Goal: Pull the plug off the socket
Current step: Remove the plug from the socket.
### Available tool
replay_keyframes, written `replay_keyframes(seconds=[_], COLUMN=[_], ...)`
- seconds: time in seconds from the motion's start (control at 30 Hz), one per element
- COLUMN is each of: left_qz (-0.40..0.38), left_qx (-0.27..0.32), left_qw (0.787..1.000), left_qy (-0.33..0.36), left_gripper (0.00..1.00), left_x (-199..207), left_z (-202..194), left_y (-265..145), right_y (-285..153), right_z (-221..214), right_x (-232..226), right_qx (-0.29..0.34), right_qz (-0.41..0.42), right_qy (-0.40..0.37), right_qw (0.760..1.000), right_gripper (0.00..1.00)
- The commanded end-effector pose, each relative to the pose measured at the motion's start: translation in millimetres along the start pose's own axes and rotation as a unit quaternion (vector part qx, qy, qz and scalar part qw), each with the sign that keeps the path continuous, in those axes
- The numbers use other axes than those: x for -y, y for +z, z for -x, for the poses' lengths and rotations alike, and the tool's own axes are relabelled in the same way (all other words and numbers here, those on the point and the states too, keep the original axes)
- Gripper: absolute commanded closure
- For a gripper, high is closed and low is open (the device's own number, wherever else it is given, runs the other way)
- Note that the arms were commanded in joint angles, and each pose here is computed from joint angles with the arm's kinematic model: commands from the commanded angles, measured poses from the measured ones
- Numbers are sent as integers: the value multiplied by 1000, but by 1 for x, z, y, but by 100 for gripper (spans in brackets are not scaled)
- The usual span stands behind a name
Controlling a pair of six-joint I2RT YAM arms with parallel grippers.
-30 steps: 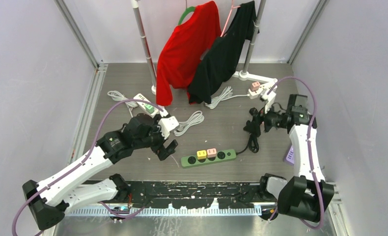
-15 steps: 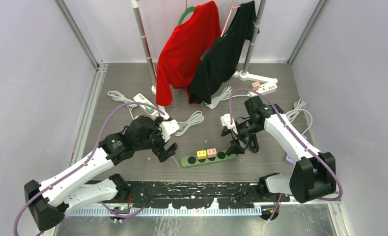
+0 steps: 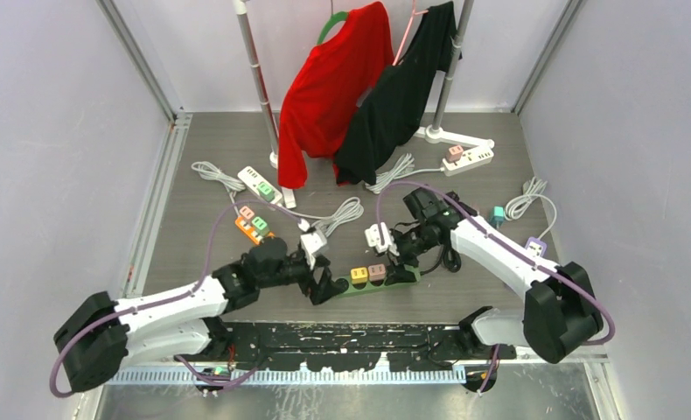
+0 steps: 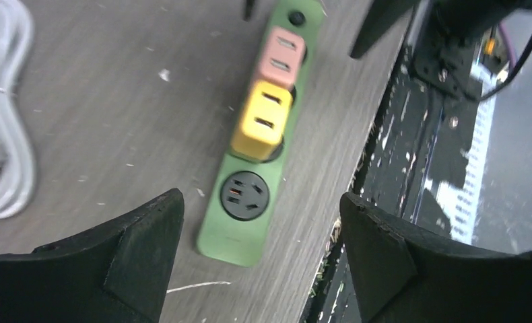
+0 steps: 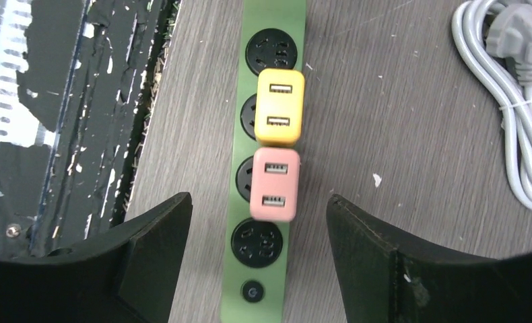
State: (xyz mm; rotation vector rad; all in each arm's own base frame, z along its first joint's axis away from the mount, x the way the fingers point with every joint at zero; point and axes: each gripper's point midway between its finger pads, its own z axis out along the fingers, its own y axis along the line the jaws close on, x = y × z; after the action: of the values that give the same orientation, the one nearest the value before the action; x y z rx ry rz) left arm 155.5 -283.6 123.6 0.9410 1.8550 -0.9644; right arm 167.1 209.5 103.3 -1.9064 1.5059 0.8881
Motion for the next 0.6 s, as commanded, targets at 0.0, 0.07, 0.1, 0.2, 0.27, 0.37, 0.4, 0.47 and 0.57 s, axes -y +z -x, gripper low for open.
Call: replay_keyframes(seconds=[0.0,0.07,0.1,0.2,0.27,0.37,0.4,0.47,0.57], left_qz=[-26,-19,-16,-4,2,13,15,12,8], left_qx=[143,129,124,117,125,112,112,115,125], left_qw=[983,980,980,980,979,981,981,980,979], left_qy=[110,148,156,163,164,160,160,160,161], left_gripper=[14,14,14,14,14,15,18,22,26], left_x=[24,26,25,18,15,7,6,5,5], left_z=[51,42,38,29,31,23,22,20,21], left_y=[15,24,28,40,47,62,67,74,82], right_y=[15,20,22,25,27,29,29,29,31], right_z=[3,2,1,0,-1,1,1,1,-2], right_x=[15,17,16,15,14,10,9,10,8], right_qx=[-21,-32,-36,-43,-44,-40,-39,-39,-42], right_qz=[-18,-20,-18,-15,-12,-2,0,0,4], right_qy=[-18,-20,-21,-25,-26,-28,-30,-30,-27], right_qw=[999,999,999,999,999,999,999,999,999], right_gripper=[23,24,25,31,36,43,45,49,51])
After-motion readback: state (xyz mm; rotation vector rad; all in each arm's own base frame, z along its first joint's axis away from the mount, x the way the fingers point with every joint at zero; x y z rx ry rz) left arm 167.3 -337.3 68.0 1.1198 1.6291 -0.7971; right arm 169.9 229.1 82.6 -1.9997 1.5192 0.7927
